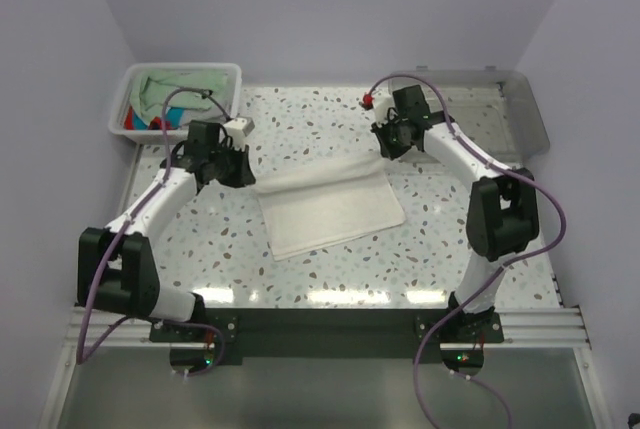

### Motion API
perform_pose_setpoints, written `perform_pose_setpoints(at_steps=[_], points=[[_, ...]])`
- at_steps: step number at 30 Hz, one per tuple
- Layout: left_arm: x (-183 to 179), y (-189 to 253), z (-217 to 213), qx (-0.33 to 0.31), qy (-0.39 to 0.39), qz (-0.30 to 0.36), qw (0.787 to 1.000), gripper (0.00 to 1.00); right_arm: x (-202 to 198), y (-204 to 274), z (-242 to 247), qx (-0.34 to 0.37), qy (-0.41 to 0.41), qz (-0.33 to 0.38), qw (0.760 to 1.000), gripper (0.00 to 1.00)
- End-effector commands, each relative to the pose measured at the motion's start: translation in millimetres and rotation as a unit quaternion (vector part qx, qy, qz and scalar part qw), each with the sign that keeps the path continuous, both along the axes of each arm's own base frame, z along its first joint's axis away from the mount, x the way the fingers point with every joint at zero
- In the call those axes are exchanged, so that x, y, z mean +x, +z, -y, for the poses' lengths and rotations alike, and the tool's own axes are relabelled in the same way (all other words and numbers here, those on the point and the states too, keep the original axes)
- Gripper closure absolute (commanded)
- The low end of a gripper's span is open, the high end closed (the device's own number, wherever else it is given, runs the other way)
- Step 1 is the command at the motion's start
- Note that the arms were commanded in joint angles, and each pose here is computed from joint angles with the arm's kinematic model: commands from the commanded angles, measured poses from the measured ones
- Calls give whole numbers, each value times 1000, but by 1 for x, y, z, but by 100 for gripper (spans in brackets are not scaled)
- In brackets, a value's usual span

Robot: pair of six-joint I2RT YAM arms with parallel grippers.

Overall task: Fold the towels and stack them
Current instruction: Fold the towel

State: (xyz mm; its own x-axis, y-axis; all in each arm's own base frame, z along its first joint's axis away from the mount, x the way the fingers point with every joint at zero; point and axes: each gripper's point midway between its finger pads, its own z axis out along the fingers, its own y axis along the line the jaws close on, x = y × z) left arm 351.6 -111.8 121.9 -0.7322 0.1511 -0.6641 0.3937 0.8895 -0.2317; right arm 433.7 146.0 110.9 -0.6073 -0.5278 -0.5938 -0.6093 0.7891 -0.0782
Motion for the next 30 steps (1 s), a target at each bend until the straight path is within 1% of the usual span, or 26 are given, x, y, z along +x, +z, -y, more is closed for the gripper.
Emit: perform_pose_setpoints(at_steps=[1,6,11,15,19,22,25,30], points=[[-19,4,0,-26,50,-7,998,100,0,26,26,-17,-60,41,997,100],[-56,-14,18,-33,47,-54,997,100,-16,23,35,-16,-99,29,995,100],[-78,-30,25,-31,55,-85,994,100,-34,8,37,-4,-128,2,992,100],[-81,-43,18,-19,90,-96,991,100,-48,-7,39,4,-146,-16,989,100],[-80,-46,12,-5,100,-100,990,100,-59,-11,40,8,-156,-28,987,100],[-74,-39,7,7,113,-93,989,100,-63,-4,44,8,-169,-20,985,100],[-75,-36,8,6,115,-98,989,100,-66,1,47,7,-174,-15,985,100],[-85,-40,9,2,114,-116,987,100,-71,-1,53,1,-187,-13,982,100]])
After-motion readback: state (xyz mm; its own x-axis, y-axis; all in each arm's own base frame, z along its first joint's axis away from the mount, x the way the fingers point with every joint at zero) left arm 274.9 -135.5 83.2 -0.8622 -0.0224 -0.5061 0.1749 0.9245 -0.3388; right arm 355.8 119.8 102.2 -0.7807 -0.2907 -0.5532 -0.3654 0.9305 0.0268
